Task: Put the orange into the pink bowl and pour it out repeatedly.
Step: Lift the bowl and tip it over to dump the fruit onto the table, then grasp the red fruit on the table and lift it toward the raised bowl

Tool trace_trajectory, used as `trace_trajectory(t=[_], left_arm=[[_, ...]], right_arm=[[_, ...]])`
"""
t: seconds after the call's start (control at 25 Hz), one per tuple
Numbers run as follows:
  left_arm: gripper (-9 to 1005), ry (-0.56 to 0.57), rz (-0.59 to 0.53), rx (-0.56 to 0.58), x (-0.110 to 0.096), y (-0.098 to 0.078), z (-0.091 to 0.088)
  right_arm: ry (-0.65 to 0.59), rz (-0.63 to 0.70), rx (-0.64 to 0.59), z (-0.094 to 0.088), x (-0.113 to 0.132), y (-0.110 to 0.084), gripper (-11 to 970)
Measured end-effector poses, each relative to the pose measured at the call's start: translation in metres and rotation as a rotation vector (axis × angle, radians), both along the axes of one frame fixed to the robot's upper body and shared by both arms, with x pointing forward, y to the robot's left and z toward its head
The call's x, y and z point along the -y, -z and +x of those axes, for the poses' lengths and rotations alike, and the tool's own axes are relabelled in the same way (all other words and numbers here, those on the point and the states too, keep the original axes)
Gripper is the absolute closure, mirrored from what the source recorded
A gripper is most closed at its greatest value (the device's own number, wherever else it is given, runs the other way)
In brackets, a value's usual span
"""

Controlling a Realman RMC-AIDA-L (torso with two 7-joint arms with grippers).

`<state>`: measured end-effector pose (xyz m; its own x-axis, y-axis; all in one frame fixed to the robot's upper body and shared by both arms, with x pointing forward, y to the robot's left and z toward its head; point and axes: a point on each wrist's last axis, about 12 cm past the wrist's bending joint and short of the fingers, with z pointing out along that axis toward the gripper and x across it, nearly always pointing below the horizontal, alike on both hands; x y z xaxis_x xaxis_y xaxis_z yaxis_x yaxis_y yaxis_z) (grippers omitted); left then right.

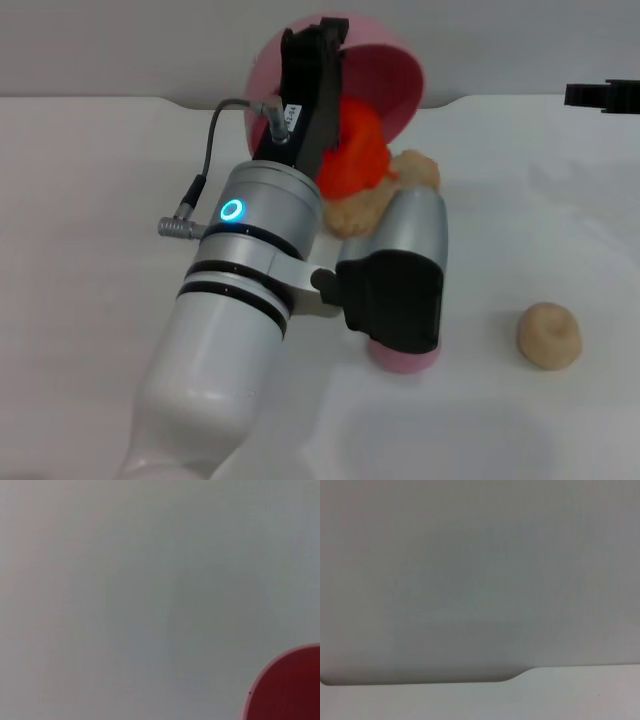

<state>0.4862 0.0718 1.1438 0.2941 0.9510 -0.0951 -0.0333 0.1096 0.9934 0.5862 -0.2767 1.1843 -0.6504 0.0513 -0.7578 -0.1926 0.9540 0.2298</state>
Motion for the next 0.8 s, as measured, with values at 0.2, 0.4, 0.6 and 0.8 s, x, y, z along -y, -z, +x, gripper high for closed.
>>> trace_trajectory(t=[0.2, 0.4, 0.6, 0.8], left_arm=[[949, 0.027, 0.024, -0.024, 0.0, 0.008, -0.001], [949, 0.013, -0.004, -0.041, -0.003, 0.009, 0.002], [949, -0.078, -0.296, -0.139, -0.011, -0.019, 0.015], [949, -0.252, -0.607, -0.35, -0.032, -0.05, 0.035]], right_arm=[[-0.002, -0.001, -0.001, 0.0, 0.0, 0.0, 367], [-0.01, -0.002, -0.002, 0.001, -0.002, -0.002, 366], [-0.024, -0.005, -0.005, 0.002, -0.006, -0.002, 366], [-0.065, -0.024, -0.033, 0.004, -0.017, 0.003, 366]])
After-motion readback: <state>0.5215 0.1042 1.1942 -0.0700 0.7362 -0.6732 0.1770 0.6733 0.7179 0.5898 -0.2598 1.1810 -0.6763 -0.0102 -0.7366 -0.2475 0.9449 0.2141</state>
